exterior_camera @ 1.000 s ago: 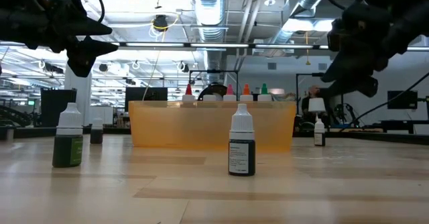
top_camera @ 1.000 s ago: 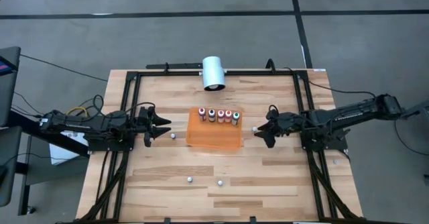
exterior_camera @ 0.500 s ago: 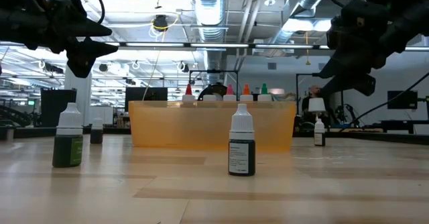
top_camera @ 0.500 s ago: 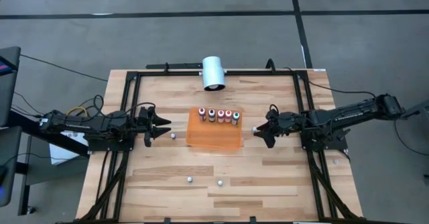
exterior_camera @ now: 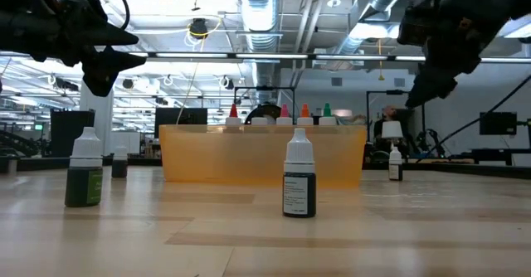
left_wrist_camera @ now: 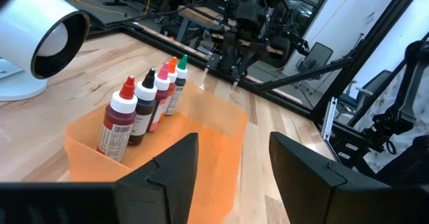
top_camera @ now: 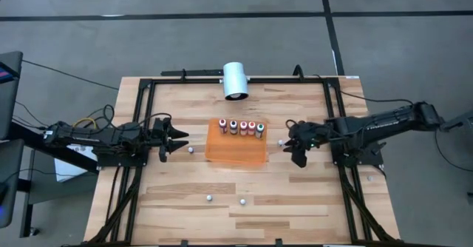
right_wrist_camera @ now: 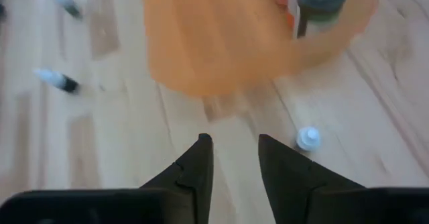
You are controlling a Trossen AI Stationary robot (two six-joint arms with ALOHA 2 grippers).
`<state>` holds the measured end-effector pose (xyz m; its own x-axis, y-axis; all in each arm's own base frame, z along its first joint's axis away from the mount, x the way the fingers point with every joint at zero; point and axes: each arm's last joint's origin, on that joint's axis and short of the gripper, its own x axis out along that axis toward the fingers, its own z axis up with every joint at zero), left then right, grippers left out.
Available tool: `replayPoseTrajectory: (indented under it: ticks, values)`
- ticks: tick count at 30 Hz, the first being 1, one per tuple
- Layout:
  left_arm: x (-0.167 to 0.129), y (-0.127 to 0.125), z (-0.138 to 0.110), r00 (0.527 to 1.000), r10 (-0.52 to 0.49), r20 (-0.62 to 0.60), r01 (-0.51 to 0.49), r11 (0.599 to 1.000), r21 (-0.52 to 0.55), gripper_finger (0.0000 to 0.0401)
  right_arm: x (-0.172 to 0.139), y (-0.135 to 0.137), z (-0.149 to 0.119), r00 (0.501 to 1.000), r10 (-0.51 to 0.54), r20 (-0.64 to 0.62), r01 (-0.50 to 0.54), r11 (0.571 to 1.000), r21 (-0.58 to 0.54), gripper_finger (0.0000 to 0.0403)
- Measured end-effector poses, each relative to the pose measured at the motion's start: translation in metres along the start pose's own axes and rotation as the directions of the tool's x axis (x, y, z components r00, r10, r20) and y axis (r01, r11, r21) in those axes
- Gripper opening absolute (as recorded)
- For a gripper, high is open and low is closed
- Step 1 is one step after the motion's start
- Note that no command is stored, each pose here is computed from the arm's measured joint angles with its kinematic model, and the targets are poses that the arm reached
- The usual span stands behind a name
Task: Pick & Place food coloring
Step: Put the top small green food coloring bottle into the orange bin
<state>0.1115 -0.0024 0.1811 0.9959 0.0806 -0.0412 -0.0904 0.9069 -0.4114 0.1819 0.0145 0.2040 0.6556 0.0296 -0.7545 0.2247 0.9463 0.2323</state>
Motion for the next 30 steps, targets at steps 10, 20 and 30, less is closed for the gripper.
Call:
replayPoseTrajectory:
  ticks: [10,20,30]
  values:
    - [0.0,0.0,-0.001,1.0,0.004,-0.009,-0.004,1.0,0.002,0.0176,0.033,-0.005,0.006,0.972,-0.128,-0.197,0.12,0.991,-0.051,0.0121]
    - [0.0,0.001,-0.003,0.999,0.013,-0.029,-0.013,1.0,0.005,0.0176,0.051,-0.02,0.02,0.949,-0.187,-0.252,0.177,0.982,-0.064,0.0174]
    - [0.0,0.001,-0.003,0.999,0.015,-0.034,-0.015,1.0,0.009,0.0176,0.059,-0.032,0.02,0.932,-0.215,-0.29,0.213,0.976,-0.04,0.0199]
